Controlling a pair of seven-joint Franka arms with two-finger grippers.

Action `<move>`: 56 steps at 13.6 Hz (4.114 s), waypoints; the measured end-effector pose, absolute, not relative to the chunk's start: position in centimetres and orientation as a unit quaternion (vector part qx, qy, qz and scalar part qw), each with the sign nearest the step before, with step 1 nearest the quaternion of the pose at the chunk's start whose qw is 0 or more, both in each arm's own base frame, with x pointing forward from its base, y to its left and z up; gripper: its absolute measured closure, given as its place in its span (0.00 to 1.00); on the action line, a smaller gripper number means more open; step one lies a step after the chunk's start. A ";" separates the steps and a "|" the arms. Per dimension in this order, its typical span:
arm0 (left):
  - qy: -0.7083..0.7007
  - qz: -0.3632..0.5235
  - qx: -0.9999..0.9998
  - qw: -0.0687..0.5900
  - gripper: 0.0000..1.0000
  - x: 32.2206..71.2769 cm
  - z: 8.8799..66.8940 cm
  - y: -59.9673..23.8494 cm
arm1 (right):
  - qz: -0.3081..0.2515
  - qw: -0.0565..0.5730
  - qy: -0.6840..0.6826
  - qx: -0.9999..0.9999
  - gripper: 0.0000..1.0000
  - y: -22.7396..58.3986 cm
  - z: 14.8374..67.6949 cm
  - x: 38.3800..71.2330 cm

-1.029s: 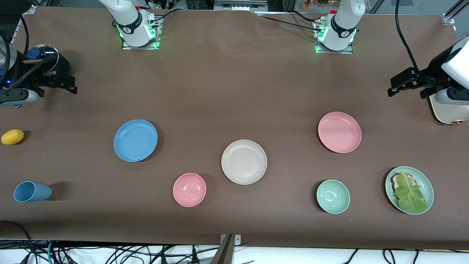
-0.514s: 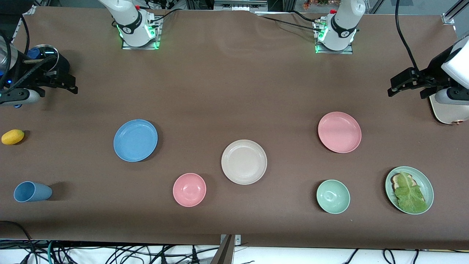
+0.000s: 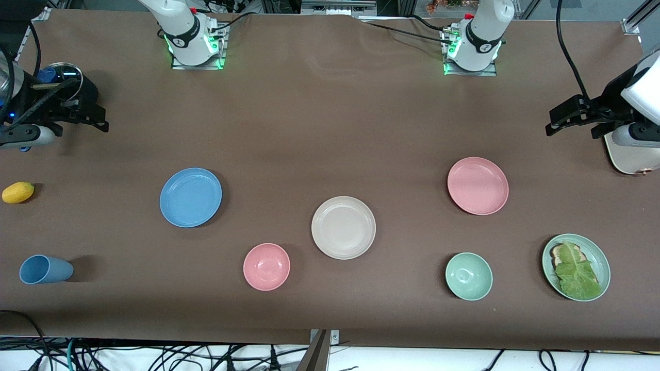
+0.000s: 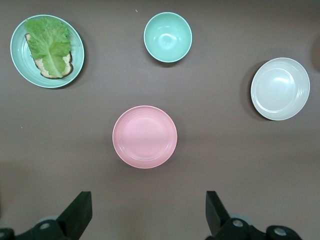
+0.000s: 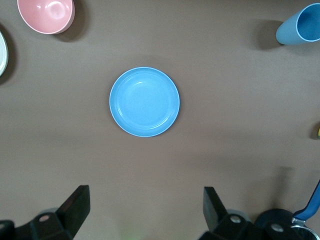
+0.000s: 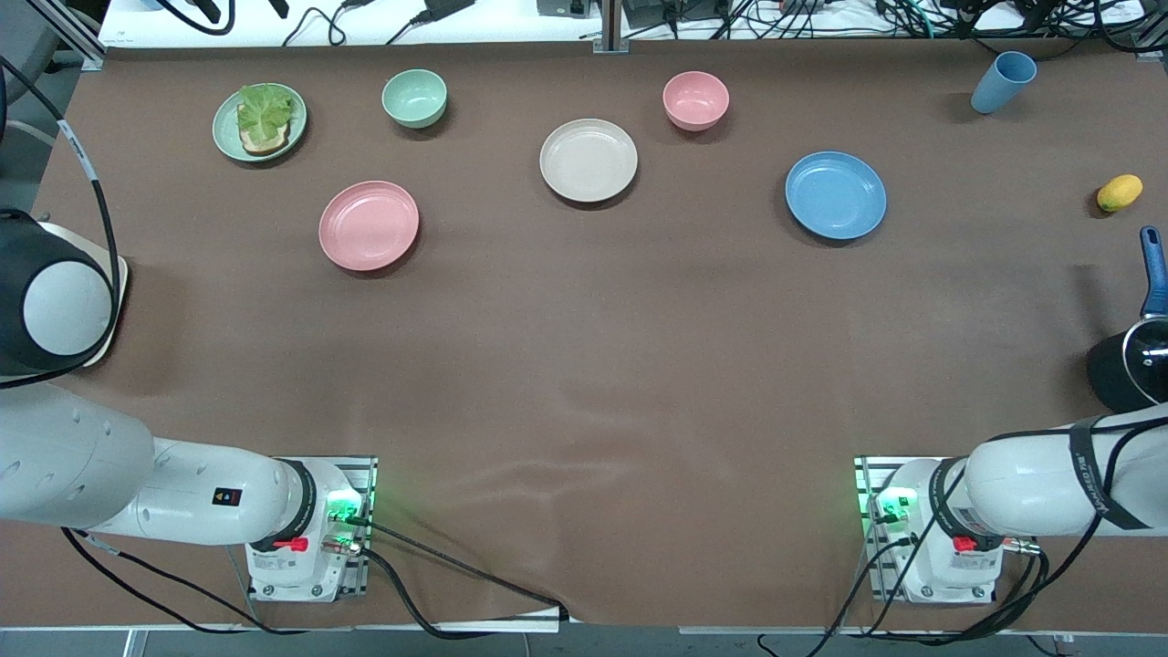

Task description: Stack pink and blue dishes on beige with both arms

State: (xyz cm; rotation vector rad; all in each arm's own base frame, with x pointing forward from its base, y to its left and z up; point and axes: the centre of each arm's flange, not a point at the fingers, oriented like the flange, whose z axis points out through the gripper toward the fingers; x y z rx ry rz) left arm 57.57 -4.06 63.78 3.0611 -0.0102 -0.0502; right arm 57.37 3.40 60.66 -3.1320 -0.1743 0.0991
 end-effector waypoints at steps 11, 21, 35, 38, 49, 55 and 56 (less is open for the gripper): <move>0.004 -0.016 0.999 0.038 0.00 60.9 59.4 -3.9 | 0.032 0.002 -0.055 -0.998 0.00 3.4 60.6 57.4; 0.007 -0.075 0.997 0.029 0.00 66.2 46.5 -4.6 | 0.032 0.002 -0.055 -0.998 0.00 3.4 60.5 57.4; -0.014 -0.080 0.988 0.135 0.00 64.7 27.8 8.4 | 0.031 0.001 -0.055 -0.998 0.00 3.3 60.5 57.5; -0.030 -0.069 0.983 0.169 0.00 62.1 24.1 10.7 | 0.031 0.001 -0.055 -0.998 0.00 3.3 60.5 57.5; -0.037 -0.029 0.976 0.213 0.00 54.2 16.8 12.5 | 0.026 0.001 -0.055 -0.998 0.00 3.3 60.6 57.6; -0.019 -0.019 0.977 0.213 0.40 52.9 16.6 12.0 | 0.026 0.001 -0.055 -0.998 0.00 3.3 60.5 57.7; -0.019 -0.018 0.977 0.212 0.51 52.9 16.6 12.0 | 0.027 0.001 -0.055 -0.998 0.00 3.3 60.4 57.7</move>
